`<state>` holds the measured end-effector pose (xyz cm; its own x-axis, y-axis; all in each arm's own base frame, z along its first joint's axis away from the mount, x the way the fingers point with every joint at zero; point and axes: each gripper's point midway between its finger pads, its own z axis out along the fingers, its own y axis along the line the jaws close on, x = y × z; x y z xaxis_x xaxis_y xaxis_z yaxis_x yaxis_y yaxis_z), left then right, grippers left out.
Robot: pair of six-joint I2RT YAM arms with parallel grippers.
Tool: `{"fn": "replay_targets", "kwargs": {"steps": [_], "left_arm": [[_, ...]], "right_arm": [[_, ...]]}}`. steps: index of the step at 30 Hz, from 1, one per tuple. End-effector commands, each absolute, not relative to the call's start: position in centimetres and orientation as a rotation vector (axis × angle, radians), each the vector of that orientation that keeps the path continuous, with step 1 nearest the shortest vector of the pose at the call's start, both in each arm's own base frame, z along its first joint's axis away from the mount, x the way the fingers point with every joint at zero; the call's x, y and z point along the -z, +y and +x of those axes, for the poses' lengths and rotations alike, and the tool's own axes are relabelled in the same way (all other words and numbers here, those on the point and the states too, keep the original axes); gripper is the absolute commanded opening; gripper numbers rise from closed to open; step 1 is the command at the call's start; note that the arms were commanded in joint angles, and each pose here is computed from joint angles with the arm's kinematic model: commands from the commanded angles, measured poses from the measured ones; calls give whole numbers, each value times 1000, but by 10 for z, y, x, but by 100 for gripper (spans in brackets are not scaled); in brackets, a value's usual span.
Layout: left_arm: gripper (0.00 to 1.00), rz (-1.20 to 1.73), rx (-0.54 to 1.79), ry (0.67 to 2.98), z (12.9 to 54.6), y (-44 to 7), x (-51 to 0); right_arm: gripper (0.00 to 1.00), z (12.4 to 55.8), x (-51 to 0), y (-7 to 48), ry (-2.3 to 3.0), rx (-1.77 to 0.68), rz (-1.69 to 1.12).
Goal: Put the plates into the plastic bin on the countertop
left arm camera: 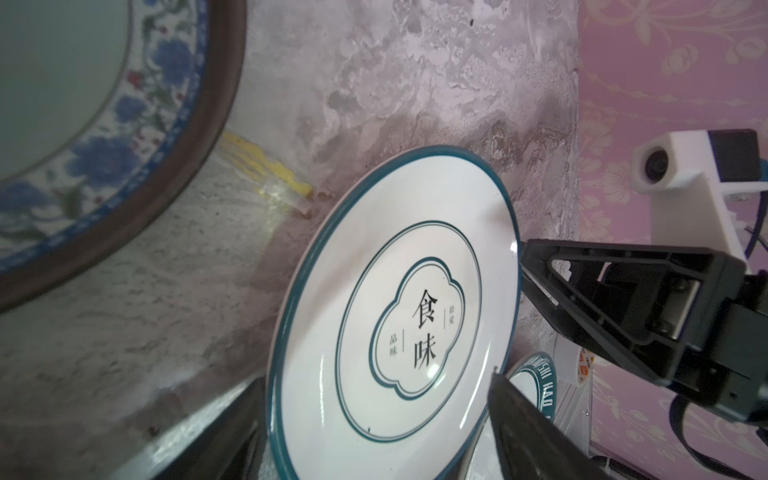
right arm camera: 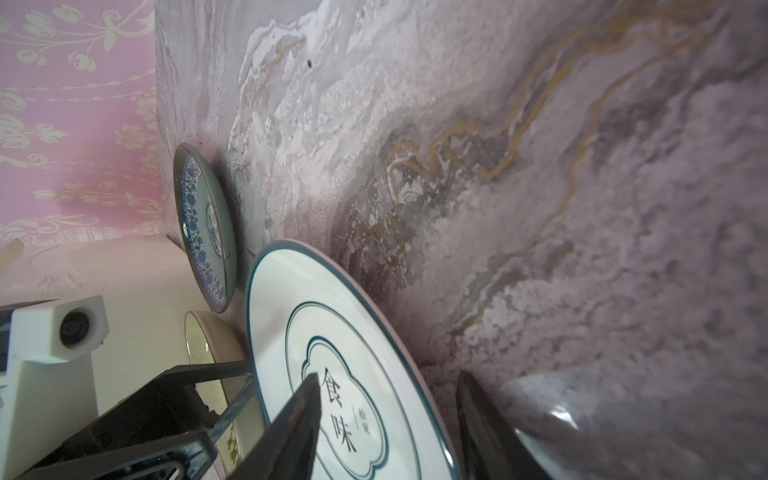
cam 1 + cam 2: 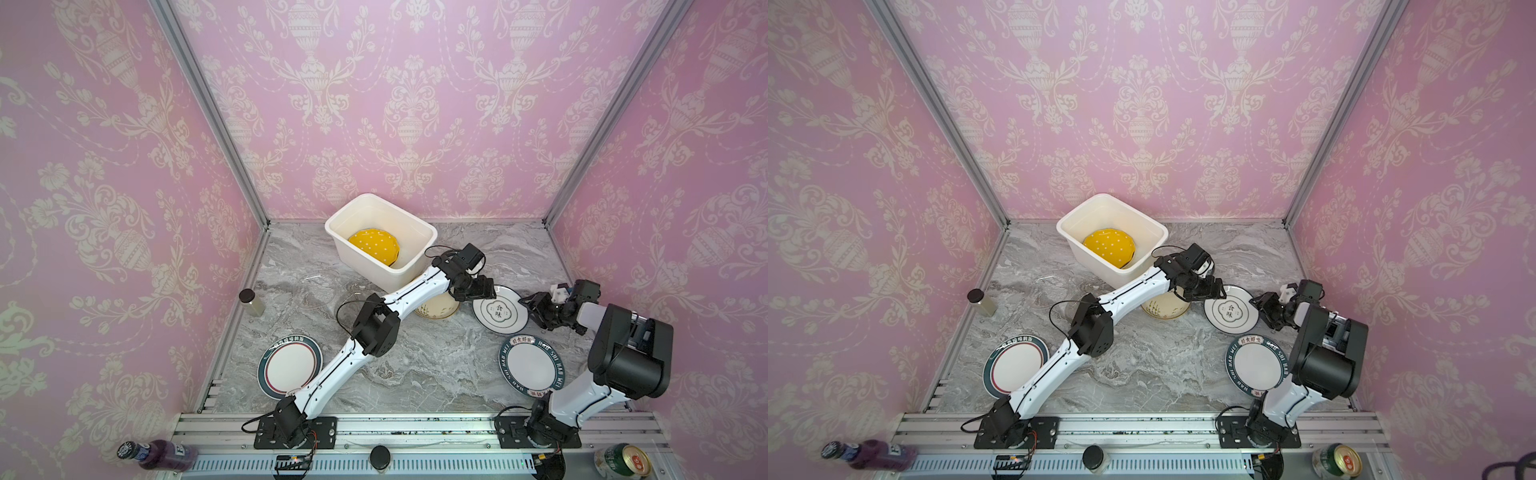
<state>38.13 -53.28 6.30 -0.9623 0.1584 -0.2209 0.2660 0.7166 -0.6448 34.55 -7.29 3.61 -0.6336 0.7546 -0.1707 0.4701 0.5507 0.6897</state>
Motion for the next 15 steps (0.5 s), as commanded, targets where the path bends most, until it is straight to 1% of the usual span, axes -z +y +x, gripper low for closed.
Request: {"fn": "replay_targets", "kwargs": {"steps": [1,9,15], "left_arm": [[83,340,1135,2764,381,-537,-68],[82,353,1153,2777,377,-537,-70],[82,346,1159,2772,378,-538,-72]], "right_arm": [[51,349,-54,-64,2283,-922,953],[47,349,-67,-53,2245,-954,908],[44,344,-61,-38,2282,-977,879]]}}
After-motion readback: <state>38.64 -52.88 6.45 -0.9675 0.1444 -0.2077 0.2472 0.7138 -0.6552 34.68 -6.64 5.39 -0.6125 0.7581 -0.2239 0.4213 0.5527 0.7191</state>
